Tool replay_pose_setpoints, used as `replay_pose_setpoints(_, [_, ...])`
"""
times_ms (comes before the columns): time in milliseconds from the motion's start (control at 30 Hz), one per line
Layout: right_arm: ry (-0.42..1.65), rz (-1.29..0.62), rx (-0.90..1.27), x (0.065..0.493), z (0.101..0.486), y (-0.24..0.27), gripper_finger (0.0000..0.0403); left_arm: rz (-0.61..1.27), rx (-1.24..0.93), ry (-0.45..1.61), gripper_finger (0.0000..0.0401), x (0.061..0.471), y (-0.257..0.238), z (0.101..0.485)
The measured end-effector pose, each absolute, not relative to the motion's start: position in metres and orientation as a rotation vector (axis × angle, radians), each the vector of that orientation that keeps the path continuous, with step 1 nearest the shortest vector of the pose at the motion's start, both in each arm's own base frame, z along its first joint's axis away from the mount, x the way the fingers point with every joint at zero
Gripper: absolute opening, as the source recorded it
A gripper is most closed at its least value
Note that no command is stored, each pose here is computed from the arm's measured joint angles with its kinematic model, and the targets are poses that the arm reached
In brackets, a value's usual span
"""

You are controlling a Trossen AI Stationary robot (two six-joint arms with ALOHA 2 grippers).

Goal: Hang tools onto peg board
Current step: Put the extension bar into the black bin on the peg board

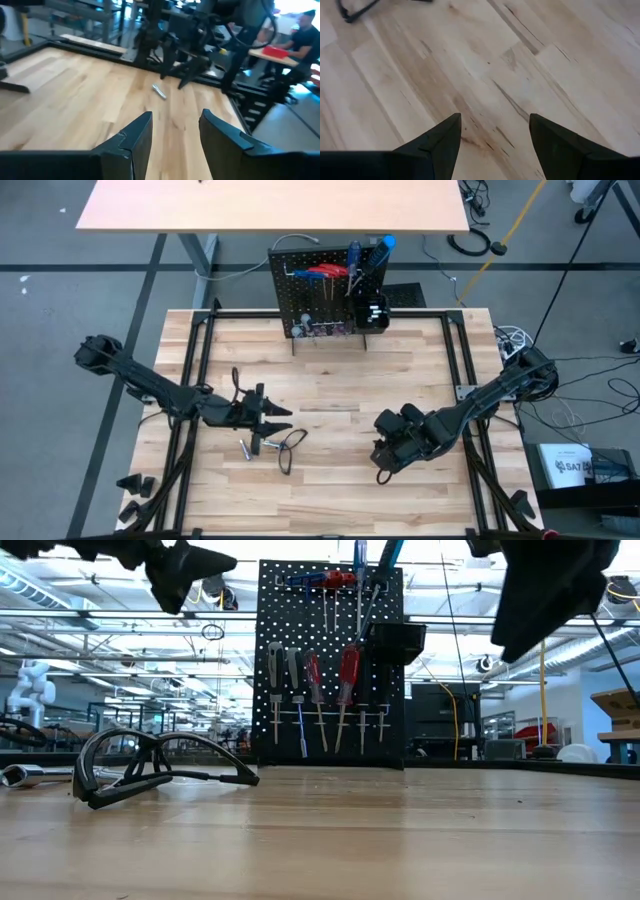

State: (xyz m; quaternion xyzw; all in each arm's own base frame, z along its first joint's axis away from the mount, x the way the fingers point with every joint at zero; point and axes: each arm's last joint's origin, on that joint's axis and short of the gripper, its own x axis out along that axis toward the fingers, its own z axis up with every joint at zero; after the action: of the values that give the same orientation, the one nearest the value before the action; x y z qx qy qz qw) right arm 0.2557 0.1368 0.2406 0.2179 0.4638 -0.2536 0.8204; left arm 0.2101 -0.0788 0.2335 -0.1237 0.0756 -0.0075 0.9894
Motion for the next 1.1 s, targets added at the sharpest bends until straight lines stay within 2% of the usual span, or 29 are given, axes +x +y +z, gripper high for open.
replay_pose_setpoints(233, [0.978,-0.438,0.387,0.261,0.242,0.140,0.0224,0.049,-0.269,0.143,0.0164,0.229,-0.097,0.244])
replay_pose_setpoints(567, [0.969,-0.451,0.451,0.256,0.243,0.148,0.0224,0.057,-0.310,0.179,0.0164,0.280,-0.133,0.246])
replay_pose_setpoints(1100, [0.978,-0.408,0.559,0.229,0.242,0.187,0.0224,0.104,-0.368,0.182,0.0164,0.320,-0.201,0.220])
